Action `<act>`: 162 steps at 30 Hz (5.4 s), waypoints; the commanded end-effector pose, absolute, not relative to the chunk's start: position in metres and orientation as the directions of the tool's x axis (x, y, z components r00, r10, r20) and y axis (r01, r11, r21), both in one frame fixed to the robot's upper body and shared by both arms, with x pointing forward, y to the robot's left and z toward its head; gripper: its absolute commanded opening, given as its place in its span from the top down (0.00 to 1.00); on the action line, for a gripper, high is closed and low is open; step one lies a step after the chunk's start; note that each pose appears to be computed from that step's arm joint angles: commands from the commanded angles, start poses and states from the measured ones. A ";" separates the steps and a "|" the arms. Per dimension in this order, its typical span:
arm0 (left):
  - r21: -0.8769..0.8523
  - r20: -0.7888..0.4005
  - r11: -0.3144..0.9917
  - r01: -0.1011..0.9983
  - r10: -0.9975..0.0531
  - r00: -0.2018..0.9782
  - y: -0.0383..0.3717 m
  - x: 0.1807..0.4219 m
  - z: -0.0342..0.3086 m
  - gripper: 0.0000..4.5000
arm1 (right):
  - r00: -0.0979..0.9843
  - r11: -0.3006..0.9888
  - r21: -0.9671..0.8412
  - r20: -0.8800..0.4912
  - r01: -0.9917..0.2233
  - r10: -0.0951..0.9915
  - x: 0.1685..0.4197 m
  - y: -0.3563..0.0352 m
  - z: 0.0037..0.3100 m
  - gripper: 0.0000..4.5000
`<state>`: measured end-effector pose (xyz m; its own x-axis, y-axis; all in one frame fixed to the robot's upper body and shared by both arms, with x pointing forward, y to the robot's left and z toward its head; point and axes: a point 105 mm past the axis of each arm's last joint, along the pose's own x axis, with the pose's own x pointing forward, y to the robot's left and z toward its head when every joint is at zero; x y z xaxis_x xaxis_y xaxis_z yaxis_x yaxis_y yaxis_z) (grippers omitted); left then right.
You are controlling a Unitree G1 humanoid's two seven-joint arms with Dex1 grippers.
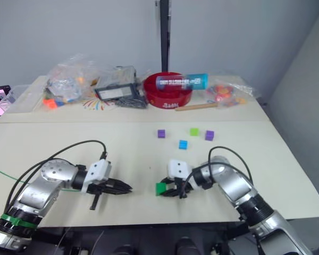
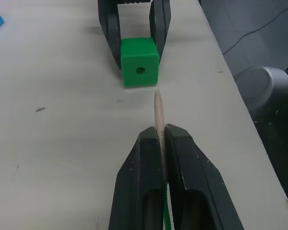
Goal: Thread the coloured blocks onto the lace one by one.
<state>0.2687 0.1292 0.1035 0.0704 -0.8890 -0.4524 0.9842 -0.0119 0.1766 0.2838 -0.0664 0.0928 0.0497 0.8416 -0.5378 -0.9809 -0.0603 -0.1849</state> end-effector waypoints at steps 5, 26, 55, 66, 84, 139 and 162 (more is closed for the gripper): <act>0.262 -0.509 -0.008 0.965 -0.851 0.131 0.113 0.277 0.098 1.00 | 0.106 -0.011 -0.209 -0.539 -0.978 0.836 0.282 -0.062 0.091 0.74; 0.287 -0.474 -0.025 0.958 -0.873 0.119 0.094 0.278 0.115 1.00 | 0.110 -0.011 -0.214 -0.544 -0.977 0.832 0.280 -0.056 0.092 0.74; 0.237 -0.477 -0.053 0.970 -0.876 0.069 0.072 0.272 0.109 1.00 | 0.160 0.040 -0.221 -0.557 -0.974 0.815 0.288 -0.049 0.094 0.74; 0.185 -0.459 -0.014 0.983 -0.885 0.074 0.083 0.274 0.101 0.63 | 0.164 0.058 -0.202 -0.564 -0.978 0.809 0.284 -0.045 0.099 0.74; 0.148 -0.481 0.103 0.984 -0.862 0.163 0.142 0.285 0.088 0.35 | 0.175 0.077 -0.188 -0.581 -0.979 0.795 0.280 -0.046 0.096 0.74; 0.223 -0.414 0.014 0.975 -0.904 0.107 0.087 0.288 0.105 0.29 | 0.172 0.079 -0.184 -0.567 -0.980 0.806 0.273 -0.046 0.108 0.28; 0.229 -0.420 -0.050 0.972 -0.906 0.052 0.063 0.291 0.100 0.22 | 0.249 0.174 -0.188 -0.524 -0.967 0.814 0.278 -0.086 0.098 0.01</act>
